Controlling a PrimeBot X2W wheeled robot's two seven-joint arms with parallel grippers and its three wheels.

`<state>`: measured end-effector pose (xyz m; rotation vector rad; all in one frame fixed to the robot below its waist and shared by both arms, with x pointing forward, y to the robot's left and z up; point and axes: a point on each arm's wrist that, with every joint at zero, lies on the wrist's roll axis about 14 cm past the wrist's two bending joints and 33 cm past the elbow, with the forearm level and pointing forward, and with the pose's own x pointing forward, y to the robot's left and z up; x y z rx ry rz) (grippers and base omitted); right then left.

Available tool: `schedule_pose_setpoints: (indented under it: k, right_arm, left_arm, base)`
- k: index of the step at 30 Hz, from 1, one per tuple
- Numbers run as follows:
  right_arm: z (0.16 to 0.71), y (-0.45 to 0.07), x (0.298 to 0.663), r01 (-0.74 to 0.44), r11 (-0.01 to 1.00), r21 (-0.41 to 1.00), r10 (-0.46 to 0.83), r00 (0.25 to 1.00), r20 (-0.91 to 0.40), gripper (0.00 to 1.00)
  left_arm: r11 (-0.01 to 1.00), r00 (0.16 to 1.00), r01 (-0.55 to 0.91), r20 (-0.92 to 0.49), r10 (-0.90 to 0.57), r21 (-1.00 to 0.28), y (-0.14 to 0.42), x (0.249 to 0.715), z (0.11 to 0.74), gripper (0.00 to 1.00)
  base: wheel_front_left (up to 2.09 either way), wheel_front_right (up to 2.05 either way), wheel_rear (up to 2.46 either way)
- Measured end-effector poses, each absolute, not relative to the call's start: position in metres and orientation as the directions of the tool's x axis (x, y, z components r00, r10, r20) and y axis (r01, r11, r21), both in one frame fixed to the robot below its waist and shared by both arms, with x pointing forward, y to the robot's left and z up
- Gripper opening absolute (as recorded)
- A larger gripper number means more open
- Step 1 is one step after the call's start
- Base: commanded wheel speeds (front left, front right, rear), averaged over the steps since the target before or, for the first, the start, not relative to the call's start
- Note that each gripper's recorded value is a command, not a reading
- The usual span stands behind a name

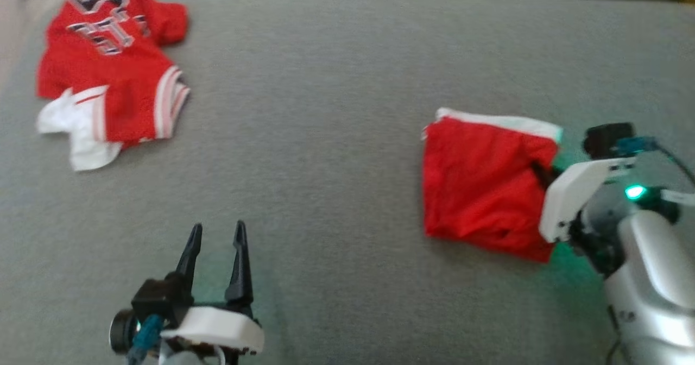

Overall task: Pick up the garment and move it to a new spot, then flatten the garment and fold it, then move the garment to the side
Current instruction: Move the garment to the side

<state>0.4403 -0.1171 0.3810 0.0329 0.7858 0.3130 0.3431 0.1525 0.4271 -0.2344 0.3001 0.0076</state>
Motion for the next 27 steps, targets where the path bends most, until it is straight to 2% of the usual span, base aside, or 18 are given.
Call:
schedule_pose_setpoints:
  k: [6, 8, 13, 20, 27]
  right_arm:
    - [0.392, -0.204, 0.44, -0.108, 0.993, 0.053, 0.115, 0.733, -0.671, 0.0]
    - [0.401, -0.242, 0.435, -0.022, 0.999, 0.028, 0.035, 0.754, -0.656, 0.0]
    - [0.412, -0.292, 0.423, 0.105, 0.994, -0.003, -0.083, 0.774, -0.628, 0.0]
    - [0.409, -0.328, 0.413, 0.213, 0.977, -0.026, -0.183, 0.766, -0.616, 0.0]
    - [0.405, -0.339, 0.435, 0.215, 0.974, -0.078, -0.216, 0.759, -0.615, 0.0]
  left_arm:
    - [0.961, 0.945, 0.133, -0.261, -0.197, -0.241, 0.102, 0.374, 0.434, 1.0]
    - [0.944, 0.928, 0.217, -0.247, -0.278, -0.248, 0.075, 0.39, 0.437, 1.0]
    - [0.903, 0.882, 0.347, -0.239, -0.406, -0.255, 0.032, 0.41, 0.434, 1.0]
    - [0.845, 0.813, 0.453, -0.257, -0.522, -0.284, -0.009, 0.422, 0.418, 1.0]
    - [0.851, 0.804, 0.441, -0.297, -0.516, -0.285, -0.006, 0.426, 0.403, 1.0]
  base:
    - [0.0, 0.0, 0.0]
    - [0.0, 0.0, 0.0]
    - [0.0, 0.0, 0.0]
    - [0.0, 0.0, 0.0]
    - [0.0, 0.0, 0.0]
